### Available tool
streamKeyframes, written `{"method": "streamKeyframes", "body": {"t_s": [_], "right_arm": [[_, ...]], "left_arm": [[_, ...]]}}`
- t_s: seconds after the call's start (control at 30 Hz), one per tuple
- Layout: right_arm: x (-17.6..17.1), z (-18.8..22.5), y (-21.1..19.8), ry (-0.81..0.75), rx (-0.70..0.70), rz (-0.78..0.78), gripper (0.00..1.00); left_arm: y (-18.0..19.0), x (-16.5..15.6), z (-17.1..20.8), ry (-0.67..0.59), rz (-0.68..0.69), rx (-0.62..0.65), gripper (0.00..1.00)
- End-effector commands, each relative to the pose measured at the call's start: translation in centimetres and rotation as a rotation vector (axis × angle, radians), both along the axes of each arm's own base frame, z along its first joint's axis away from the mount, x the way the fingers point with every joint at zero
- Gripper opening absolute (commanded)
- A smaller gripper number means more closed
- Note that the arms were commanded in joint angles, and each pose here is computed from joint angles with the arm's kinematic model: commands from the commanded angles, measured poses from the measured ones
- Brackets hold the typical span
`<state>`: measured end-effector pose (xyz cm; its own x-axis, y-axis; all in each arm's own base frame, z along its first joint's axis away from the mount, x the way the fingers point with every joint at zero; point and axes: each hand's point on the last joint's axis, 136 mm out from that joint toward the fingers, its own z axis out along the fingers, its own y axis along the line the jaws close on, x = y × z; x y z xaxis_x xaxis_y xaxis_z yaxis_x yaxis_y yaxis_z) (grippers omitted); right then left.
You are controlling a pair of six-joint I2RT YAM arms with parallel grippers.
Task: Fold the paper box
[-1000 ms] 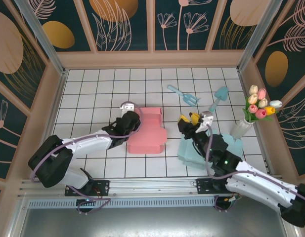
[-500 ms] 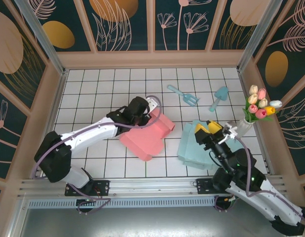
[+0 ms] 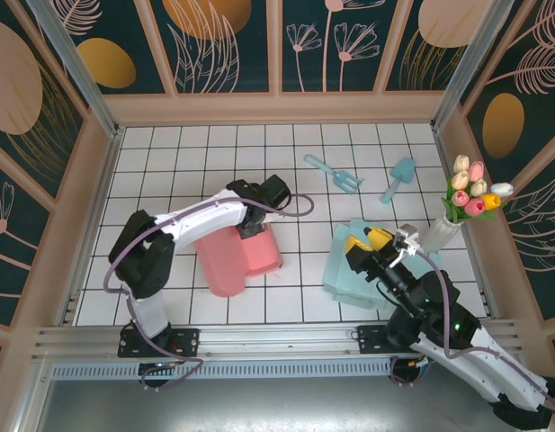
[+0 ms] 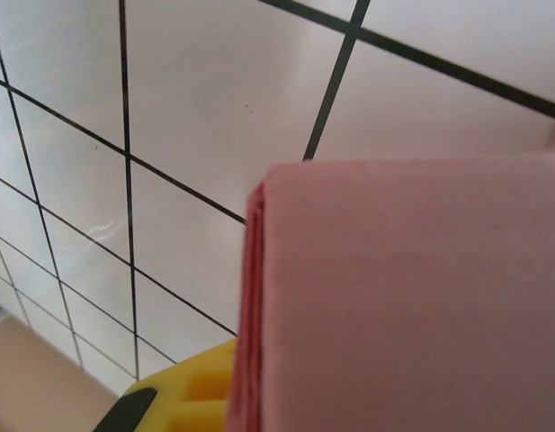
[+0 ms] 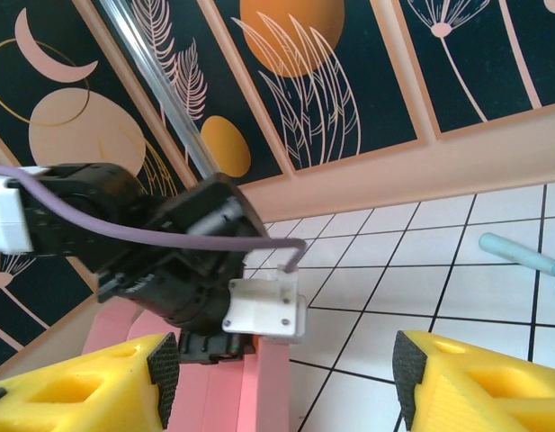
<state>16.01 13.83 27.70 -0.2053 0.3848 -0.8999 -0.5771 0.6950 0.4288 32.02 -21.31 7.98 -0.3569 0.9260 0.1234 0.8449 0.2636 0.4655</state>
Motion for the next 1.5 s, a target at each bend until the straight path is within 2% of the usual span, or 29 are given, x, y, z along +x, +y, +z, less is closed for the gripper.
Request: {"method": "streamKeyframes", "body": {"t_s": [0.0, 0.17, 0.37, 0.47, 0.6, 0.67, 0.73, 0.8, 0.87, 0.9, 0.97, 1.17, 1.23, 1.37, 1.47], "right_arm": [[-0.1, -0.1, -0.1, 0.006, 0.023, 0.004, 0.66], [0.1, -0.4, -0.1, 0.012, 0.021, -0.002, 0.66], [0.1, -0.5, 0.0, 0.014, 0.02, -0.001, 0.66], [0.1, -0.6, 0.0, 0.014, 0.02, -0.004, 0.66], [0.3, -0.8, -0.2, 0.019, 0.019, -0.016, 0.66], [0.3, -0.8, -0.2, 0.02, 0.018, -0.021, 0.66], [0.4, -0.9, -0.2, 0.021, 0.018, -0.025, 0.66], [0.4, -1.0, -0.2, 0.022, 0.017, -0.027, 0.66], [0.5, -1.1, -0.2, 0.024, 0.018, -0.027, 0.66], [0.5, -1.2, -0.2, 0.025, 0.018, -0.027, 0.66], [0.5, -1.4, 0.0, 0.029, 0.018, -0.025, 0.66], [0.6, -1.8, 0.4, 0.035, 0.02, -0.014, 0.66], [0.6, -1.9, 0.4, 0.035, 0.02, -0.013, 0.66], [0.8, -2.2, 0.7, 0.045, 0.007, -0.012, 0.66], [0.9, -2.6, 1.0, 0.053, -0.005, -0.008, 0.66]], "left_arm": [[1.5, 1.0, -0.2, -0.018, -0.042, 0.17, 0.19], [0.0, 3.1, 0.0, -0.079, -0.021, 0.168, 0.35], [0.4, 4.6, 1.1, -0.167, -0.015, 0.213, 0.39], [-0.1, 5.8, 3.5, -0.265, 0.025, 0.175, 0.39], [-1.8, 7.4, 8.9, -0.44, 0.138, 0.002, 0.39], [-2.9, 7.8, 12.3, -0.516, 0.252, -0.167, 0.42], [-3.4, 7.1, 14.5, -0.517, 0.362, -0.327, 0.44], [-3.3, 5.9, 15.9, -0.518, 0.471, -0.49, 0.5], [-2.6, 4.1, 16.2, -0.494, 0.611, -0.638, 0.57], [-2.2, 3.0, 16.3, -0.472, 0.654, -0.699, 0.58], [-1.9, 1.1, 15.9, -0.422, 0.713, -0.828, 0.66], [1.1, -3.3, 14.6, -0.347, 0.83, -1.032, 0.77], [1.7, -4.0, 13.6, -0.31, 0.861, -1.07, 0.77], [1.7, -5.0, 11.5, -0.244, 0.889, -1.106, 0.76], [2.6, -4.8, 10.8, -0.273, 0.909, -1.073, 0.74]]}}
